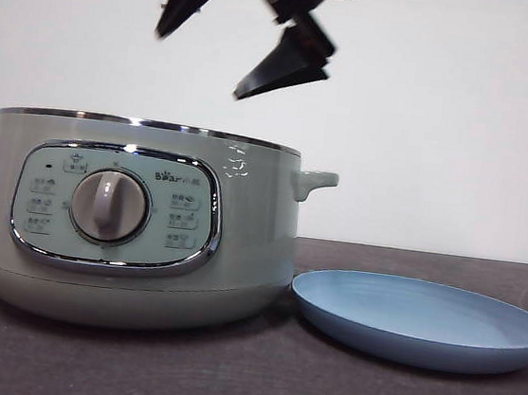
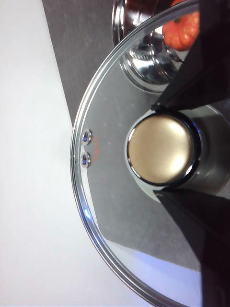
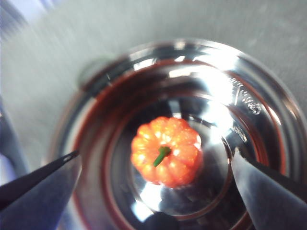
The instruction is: Take the pumpkin out from the steamer,put the pumpkin in the blue plate,close the lid
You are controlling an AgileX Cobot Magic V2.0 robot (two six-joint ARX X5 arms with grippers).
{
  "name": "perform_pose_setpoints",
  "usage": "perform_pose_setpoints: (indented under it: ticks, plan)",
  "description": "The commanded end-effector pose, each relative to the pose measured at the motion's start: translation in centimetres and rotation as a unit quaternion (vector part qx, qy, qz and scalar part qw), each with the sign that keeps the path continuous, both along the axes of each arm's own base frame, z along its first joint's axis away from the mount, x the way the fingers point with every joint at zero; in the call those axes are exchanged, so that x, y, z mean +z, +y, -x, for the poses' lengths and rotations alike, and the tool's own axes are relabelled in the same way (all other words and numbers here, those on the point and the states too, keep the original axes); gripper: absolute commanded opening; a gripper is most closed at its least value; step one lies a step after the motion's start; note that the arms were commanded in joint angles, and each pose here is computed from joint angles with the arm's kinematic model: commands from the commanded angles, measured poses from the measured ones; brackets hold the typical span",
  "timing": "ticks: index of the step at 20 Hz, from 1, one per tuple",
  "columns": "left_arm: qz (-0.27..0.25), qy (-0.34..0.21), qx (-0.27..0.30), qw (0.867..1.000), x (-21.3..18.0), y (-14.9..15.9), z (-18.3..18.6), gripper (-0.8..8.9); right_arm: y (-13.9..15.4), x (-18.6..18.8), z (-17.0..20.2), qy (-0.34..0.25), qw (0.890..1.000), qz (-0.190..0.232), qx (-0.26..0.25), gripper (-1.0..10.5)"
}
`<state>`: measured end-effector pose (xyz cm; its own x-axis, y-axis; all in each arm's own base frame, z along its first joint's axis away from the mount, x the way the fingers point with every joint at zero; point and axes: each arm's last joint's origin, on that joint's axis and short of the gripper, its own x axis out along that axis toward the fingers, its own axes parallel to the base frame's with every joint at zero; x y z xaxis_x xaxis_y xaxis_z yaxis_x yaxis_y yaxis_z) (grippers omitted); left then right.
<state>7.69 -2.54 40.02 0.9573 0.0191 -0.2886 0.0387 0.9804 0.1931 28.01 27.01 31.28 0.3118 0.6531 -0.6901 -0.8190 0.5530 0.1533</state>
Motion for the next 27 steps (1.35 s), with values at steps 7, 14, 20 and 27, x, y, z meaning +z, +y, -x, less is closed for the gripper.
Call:
perform_pose_setpoints:
  ticks: [7, 14, 20, 27]
  plan:
    - [0.007, -0.025, 0.005, 1.0, 0.6, 0.2, 0.3, -0.09, 6.1, -4.0, -1.0, -0.04, 0.992, 0.112, 0.045, 5.4]
    - [0.006, -0.022, 0.005, 1.0, 0.6, 0.2, 0.3, -0.09, 7.6, -9.3, -1.9, -0.004, 0.986, 0.154, 0.058, 5.3]
    - [0.002, -0.015, 0.005, 1.0, 0.4, 0.2, 0.3, -0.09, 7.6, -8.2, -1.6, -0.015, 0.987, 0.147, 0.056, 0.0]
    - [0.022, -0.034, -0.022, 0.999, 0.9, -0.2, -0.2, -0.09, -1.2, 2.5, 1.3, 0.005, 0.989, 0.147, -0.001, 0.0]
